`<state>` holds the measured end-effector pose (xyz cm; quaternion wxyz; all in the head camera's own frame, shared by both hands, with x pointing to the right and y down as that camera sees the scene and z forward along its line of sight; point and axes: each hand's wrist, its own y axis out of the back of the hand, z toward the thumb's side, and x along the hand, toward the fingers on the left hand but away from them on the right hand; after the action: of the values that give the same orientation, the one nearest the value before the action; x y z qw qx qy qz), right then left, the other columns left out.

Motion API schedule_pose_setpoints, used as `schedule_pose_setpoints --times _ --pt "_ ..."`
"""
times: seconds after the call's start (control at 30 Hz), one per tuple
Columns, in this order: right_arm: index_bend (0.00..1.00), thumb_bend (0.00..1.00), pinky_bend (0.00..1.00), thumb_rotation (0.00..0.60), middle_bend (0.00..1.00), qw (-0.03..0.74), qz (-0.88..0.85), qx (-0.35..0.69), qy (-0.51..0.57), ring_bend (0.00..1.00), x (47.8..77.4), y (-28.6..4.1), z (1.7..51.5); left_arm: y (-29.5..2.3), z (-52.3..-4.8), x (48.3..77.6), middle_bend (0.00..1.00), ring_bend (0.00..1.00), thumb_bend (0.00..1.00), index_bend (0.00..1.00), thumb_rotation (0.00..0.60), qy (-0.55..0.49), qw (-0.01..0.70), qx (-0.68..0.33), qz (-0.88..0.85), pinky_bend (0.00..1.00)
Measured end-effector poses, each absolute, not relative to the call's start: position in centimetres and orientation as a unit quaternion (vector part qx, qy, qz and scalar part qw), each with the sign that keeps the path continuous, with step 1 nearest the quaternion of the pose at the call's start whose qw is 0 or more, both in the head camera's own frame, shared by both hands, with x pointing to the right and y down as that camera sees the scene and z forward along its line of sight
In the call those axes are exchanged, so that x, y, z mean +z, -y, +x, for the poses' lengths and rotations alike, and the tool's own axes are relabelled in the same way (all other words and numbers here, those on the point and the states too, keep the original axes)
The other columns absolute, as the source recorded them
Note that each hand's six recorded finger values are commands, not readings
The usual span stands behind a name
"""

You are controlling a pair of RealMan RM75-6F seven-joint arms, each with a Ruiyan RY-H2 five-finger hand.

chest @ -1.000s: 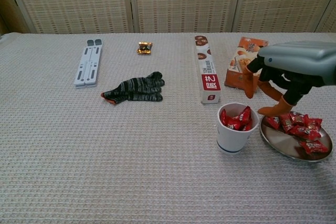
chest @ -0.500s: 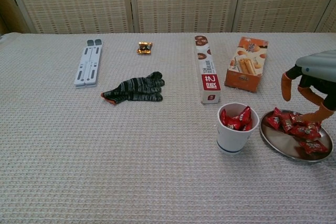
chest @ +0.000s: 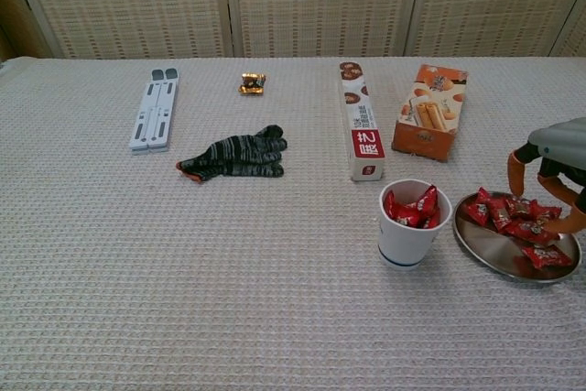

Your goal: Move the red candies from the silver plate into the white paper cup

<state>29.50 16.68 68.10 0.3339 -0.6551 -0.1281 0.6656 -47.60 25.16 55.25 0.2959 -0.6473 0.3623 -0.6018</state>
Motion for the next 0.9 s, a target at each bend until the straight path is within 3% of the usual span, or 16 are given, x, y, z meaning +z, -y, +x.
schedule_pose_setpoints --times 0.5,0.9 --pt "0.37 0.15 1.00 0.600 0.77 0.315 -0.654 0.679 0.112 0.81 70.5 -17.2 30.2 -25.1 -47.7 55.3 0.40 0.31 0.64 0.31 0.600 -0.362 0.296 -0.603 -0.646 0.24" --pt "0.57 0.20 1.00 0.600 0.77 0.307 -0.657 0.680 0.110 0.81 71.0 -17.8 30.4 -25.1 -47.6 55.3 0.40 0.31 0.64 0.31 0.600 -0.362 0.296 -0.602 -0.647 0.24"
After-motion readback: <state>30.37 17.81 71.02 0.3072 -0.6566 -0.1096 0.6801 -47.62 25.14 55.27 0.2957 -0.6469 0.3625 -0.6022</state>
